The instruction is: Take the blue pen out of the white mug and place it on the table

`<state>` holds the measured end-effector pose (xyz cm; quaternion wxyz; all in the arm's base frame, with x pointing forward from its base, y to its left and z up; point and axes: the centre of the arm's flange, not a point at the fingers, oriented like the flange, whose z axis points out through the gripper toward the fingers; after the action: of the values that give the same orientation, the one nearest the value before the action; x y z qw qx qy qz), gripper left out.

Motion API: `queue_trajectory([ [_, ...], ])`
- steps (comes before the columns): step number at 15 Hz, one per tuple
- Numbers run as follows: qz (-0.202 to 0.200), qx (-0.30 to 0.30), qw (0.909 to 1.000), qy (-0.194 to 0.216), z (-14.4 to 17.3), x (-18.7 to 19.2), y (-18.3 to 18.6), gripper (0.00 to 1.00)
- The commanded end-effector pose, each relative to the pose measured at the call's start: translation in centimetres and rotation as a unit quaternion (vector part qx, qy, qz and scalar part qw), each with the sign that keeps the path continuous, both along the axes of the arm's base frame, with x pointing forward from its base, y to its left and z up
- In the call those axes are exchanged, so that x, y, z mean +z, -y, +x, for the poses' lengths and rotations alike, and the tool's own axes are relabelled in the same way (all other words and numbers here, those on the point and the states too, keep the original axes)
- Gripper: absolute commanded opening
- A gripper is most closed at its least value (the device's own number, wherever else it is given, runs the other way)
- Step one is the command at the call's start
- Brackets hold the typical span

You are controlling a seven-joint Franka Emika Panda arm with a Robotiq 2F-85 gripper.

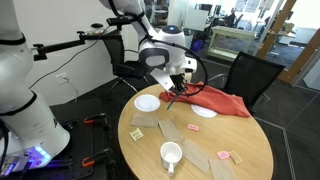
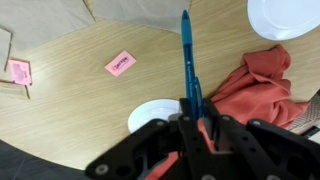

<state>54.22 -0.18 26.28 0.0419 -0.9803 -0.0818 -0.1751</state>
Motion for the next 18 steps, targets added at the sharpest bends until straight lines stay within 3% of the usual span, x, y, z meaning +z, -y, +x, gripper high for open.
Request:
queue_trajectory([
  [1, 0.012, 0.004, 0.9998, -0.017, 2.9, -1.0, -1.7, 0.04],
  [10, 0.046, -0.001, 0.9976, -0.052, 7.6, -5.7, -6.9, 0.04],
  [18, 0.044, -0.037, 0.9953, -0.079, 9.4, -10.2, -7.5, 0.04],
])
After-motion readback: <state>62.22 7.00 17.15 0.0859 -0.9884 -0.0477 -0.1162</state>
